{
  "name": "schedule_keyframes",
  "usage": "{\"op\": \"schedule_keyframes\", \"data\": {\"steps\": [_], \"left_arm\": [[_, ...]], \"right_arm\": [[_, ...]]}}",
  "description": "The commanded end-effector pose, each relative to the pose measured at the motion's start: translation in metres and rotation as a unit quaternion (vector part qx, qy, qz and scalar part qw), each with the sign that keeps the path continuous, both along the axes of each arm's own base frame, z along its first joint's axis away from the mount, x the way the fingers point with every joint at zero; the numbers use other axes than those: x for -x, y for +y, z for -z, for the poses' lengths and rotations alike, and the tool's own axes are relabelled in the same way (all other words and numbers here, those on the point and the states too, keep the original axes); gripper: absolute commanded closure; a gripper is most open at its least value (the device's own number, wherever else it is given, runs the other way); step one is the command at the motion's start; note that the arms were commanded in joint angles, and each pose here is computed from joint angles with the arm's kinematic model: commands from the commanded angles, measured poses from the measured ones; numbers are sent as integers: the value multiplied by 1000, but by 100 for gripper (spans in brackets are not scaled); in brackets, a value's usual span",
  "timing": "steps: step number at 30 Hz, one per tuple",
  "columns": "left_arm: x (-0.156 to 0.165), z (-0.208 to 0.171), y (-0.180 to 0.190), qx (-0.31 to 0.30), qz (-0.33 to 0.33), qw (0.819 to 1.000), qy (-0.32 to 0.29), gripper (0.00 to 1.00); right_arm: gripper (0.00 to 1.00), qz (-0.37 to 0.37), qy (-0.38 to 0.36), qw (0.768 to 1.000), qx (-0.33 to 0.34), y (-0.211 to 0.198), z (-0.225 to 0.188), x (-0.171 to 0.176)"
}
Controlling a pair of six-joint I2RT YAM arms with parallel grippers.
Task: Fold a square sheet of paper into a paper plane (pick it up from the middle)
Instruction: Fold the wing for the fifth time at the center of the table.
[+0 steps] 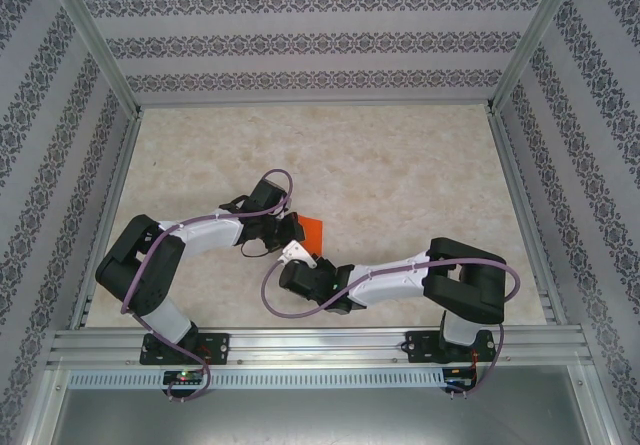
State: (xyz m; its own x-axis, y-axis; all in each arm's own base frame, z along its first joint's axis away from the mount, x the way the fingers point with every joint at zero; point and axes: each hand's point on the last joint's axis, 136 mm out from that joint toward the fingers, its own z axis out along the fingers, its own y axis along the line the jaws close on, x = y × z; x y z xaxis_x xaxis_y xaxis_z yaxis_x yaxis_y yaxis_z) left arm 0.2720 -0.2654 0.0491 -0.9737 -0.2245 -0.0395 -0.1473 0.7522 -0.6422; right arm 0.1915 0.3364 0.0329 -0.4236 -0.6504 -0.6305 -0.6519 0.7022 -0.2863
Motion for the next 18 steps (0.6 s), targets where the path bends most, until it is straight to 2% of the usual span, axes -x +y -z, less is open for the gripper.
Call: {"op": "schedule_keyframes", "data": {"steps": [1, 6, 11, 13, 16, 18], "left_arm": [[-5, 0, 1, -8, -8, 1000, 5, 100], [-4, 1, 2, -12, -8, 1000, 6, 99], [-4, -3, 5, -18, -5, 1000, 0, 94], [-7, -12, 8, -26, 4, 1000, -14, 89], [-12, -27, 17, -50, 7, 998, -40, 72], [-14, -36, 21, -53, 2, 997, -52, 67]], "right_arm": [[72, 8, -22, 1000, 4, 4, -7, -4], [80, 13, -26, 1000, -8, 5, -12, -4], [95, 21, -20, 999, -24, 3, -11, -3], [100, 17, -7, 998, -52, 5, -13, -1], [100, 16, 11, 994, -107, 4, -19, 0], [100, 13, 30, 987, -156, 6, -24, 0]]}}
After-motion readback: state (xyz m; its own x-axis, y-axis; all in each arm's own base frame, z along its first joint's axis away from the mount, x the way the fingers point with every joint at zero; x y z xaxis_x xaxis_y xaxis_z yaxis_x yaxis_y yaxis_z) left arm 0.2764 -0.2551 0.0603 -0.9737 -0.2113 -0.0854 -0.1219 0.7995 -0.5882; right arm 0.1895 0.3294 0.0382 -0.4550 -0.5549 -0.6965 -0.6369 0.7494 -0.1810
